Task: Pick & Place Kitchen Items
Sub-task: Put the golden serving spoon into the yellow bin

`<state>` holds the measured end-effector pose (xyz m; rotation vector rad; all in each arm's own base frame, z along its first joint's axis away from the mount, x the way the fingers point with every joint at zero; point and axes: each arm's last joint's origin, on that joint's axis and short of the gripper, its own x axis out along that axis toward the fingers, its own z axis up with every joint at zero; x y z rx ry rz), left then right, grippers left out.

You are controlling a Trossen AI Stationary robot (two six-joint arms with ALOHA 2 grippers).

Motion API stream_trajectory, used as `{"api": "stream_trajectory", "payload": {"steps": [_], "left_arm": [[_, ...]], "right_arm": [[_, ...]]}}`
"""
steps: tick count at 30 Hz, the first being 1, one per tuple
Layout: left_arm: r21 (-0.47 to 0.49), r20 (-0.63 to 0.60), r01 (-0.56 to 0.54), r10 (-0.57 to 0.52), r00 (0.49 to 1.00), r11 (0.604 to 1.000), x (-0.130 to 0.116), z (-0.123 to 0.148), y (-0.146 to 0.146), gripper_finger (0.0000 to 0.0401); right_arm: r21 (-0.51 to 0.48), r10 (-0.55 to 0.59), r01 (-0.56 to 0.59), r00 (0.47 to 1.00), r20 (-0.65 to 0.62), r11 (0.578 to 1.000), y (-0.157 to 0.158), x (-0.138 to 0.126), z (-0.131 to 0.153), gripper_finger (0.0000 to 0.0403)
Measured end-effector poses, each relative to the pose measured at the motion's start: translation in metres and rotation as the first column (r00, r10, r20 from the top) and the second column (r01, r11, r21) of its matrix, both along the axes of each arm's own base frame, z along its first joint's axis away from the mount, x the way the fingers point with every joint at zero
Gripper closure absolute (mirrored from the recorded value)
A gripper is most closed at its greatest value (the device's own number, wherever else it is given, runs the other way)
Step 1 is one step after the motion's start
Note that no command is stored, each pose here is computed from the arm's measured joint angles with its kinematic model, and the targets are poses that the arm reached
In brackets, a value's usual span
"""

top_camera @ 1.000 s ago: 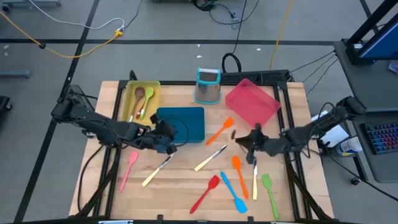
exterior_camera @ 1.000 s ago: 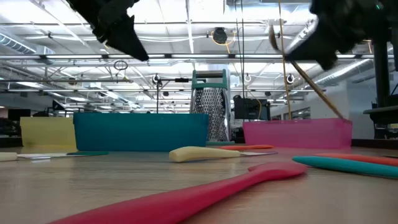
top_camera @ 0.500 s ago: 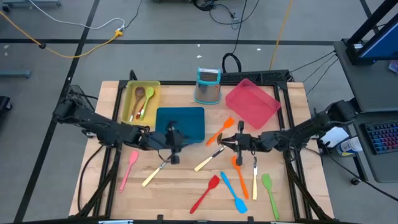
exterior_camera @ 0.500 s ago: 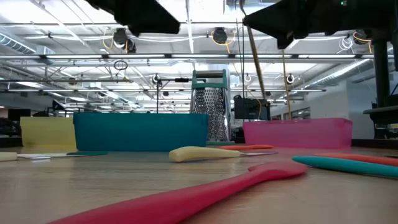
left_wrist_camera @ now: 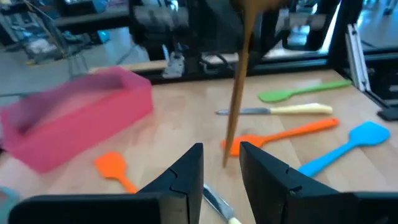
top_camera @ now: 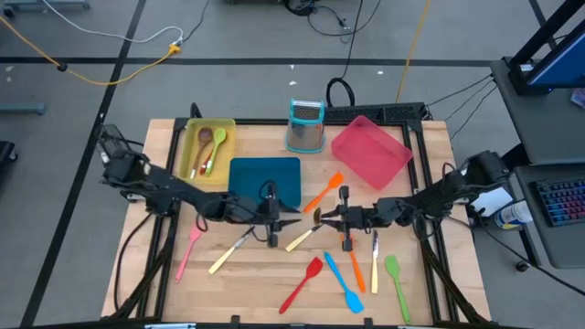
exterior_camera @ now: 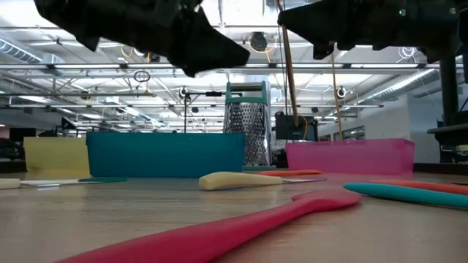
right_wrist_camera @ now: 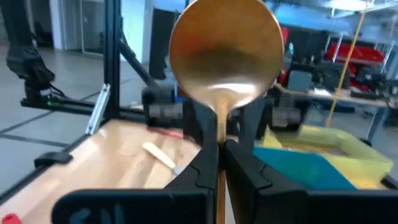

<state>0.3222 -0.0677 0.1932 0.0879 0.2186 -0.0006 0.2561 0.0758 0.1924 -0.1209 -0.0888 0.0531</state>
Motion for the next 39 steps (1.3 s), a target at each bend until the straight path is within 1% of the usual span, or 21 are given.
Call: {"api": "stream_trajectory", "payload": {"steps": [3, 5, 8, 13, 15, 22, 28, 39], "left_arm": [[-0.035, 0.040, 0.023, -0.021, 0.999, 0.999, 0.006, -0.007, 0.000, 0.0293], [-0.042, 0.066, 0.032, -0.029, 0.997, 0.999, 0.009, -0.009, 0.000, 0.0293], [-0.044, 0.074, 0.029, -0.026, 0.997, 0.999, 0.012, -0.011, 0.001, 0.0292], [-0.043, 0.110, 0.016, -0.011, 0.994, 0.999, 0.019, -0.002, 0.007, 0.0292], [-0.031, 0.120, 0.015, -0.011, 0.993, 0.999, 0.022, 0.002, 0.010, 0.0292], [-0.031, 0.126, 0.012, -0.008, 0.992, 0.999, 0.025, 0.004, 0.020, 0.0292], [-0.036, 0.127, 0.066, -0.061, 0.990, 0.997, 0.025, 0.004, 0.019, 0.0292], [-0.041, 0.129, 0.069, -0.063, 0.990, 0.997, 0.025, 0.005, 0.019, 0.0293]], "right_arm": [[-0.023, -0.003, 0.004, 1.000, 0.017, 1.000, 0.000, 0.001, -0.001, 0.0394], [-0.033, -0.006, 0.007, 1.000, 0.030, 0.999, 0.000, 0.001, 0.000, 0.0394], [-0.051, -0.016, 0.019, 0.999, 0.043, 0.999, -0.002, 0.001, 0.001, 0.0394], [-0.063, -0.041, 0.045, 0.997, 0.061, 0.997, -0.009, 0.003, 0.004, 0.0394], [-0.049, -0.049, 0.052, 0.997, 0.060, 0.997, -0.012, 0.003, 0.004, 0.0394], [-0.025, 0.079, -0.077, 0.994, 0.078, 0.997, -0.021, 0.006, 0.005, 0.0394], [-0.004, 0.061, -0.061, 0.996, 0.070, 0.998, -0.026, 0.007, 0.005, 0.0394], [0.004, 0.063, -0.064, 0.996, 0.069, 0.998, -0.026, 0.007, 0.004, 0.0394]]}}
